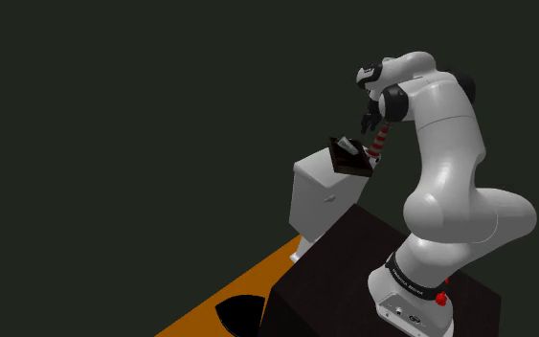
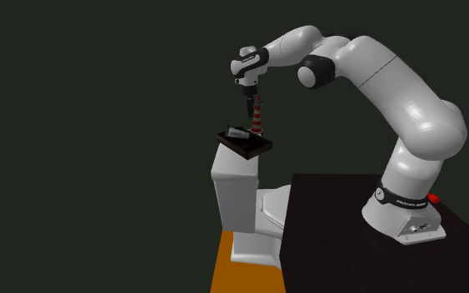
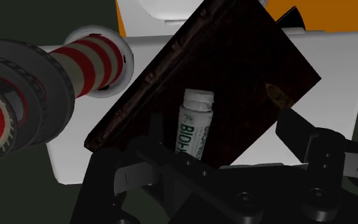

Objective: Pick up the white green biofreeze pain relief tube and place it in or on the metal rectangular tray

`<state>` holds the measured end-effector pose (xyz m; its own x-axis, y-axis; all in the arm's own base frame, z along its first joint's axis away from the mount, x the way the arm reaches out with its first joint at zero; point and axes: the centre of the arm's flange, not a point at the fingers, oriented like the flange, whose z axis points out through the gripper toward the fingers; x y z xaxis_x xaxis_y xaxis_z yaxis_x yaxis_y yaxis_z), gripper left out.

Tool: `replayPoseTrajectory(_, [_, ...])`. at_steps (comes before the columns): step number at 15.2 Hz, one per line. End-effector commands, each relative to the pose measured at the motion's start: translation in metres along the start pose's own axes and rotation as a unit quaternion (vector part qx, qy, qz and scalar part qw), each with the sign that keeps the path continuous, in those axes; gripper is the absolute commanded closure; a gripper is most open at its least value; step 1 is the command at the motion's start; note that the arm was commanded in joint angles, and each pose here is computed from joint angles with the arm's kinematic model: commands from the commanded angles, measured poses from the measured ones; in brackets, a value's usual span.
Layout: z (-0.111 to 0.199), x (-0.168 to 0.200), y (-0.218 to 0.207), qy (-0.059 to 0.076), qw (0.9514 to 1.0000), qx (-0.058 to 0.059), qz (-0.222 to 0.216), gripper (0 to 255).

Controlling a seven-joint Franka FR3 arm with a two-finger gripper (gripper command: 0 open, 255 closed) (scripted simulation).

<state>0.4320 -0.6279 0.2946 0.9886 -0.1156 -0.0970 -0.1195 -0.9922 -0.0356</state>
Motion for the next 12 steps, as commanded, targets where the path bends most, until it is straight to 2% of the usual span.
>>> replayPoseTrajectory(1, [0.001, 0.003, -0.001, 0.0, 1.0, 0.0, 0.0, 0])
replayPoseTrajectory(5, [-0.049, 0.003, -0.001, 0.0, 1.0, 0.0, 0.0, 0])
replayPoseTrajectory(12, [-0.049, 0.003, -0.001, 0.0, 1.0, 0.0, 0.0, 0])
